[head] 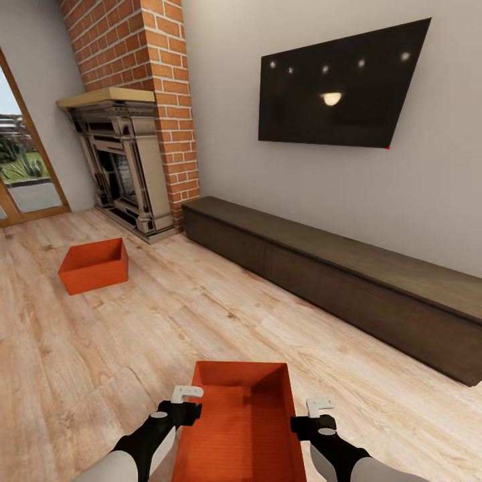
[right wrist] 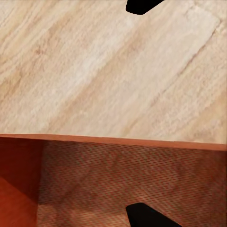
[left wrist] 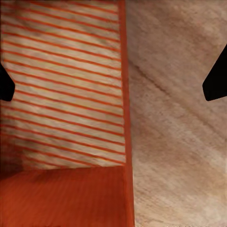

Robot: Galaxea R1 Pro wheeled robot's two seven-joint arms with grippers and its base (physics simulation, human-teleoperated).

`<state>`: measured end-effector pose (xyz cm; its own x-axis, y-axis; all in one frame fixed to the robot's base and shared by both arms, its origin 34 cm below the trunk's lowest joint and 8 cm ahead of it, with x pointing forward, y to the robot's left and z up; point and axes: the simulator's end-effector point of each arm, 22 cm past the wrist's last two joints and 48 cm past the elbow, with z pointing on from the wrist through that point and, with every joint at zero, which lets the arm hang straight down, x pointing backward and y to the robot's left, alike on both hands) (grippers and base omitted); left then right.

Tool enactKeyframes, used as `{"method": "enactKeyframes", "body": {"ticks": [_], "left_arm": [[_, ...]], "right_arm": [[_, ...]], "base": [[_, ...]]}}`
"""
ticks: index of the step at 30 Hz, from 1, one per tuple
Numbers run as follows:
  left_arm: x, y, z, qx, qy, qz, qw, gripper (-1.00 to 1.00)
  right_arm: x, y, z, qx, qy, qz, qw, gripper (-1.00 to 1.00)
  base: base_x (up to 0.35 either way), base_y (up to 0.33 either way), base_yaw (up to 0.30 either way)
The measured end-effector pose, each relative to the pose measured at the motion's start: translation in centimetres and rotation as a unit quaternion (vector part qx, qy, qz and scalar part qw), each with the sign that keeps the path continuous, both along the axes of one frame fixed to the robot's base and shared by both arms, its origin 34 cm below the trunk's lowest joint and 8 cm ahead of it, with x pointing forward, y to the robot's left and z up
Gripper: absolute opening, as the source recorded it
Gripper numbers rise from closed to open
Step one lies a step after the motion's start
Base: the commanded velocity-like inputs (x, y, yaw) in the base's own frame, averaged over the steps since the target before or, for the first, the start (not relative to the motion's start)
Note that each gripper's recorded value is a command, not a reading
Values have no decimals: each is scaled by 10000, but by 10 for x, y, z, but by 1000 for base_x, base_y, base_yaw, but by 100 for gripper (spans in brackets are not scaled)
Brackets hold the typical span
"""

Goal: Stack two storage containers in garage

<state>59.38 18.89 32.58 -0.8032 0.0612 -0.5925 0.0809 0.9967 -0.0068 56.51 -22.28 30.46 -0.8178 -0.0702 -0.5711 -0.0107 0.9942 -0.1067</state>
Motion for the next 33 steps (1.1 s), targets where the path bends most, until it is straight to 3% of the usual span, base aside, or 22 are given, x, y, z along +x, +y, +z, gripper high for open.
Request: {"method": "enactKeyframes", "body": {"ticks": [22,33], "left_arm": [[-20,7,-23,47,213,5,9998,100],[-40,7,-37,59,456,-24,9989,100]], "right_arm": [[-6,4,-11,68,51,-78,9999,100],[-42,12,-31,111,312,-54,9994,100]], "base": [[0,0,0],[0,0,0]]}}
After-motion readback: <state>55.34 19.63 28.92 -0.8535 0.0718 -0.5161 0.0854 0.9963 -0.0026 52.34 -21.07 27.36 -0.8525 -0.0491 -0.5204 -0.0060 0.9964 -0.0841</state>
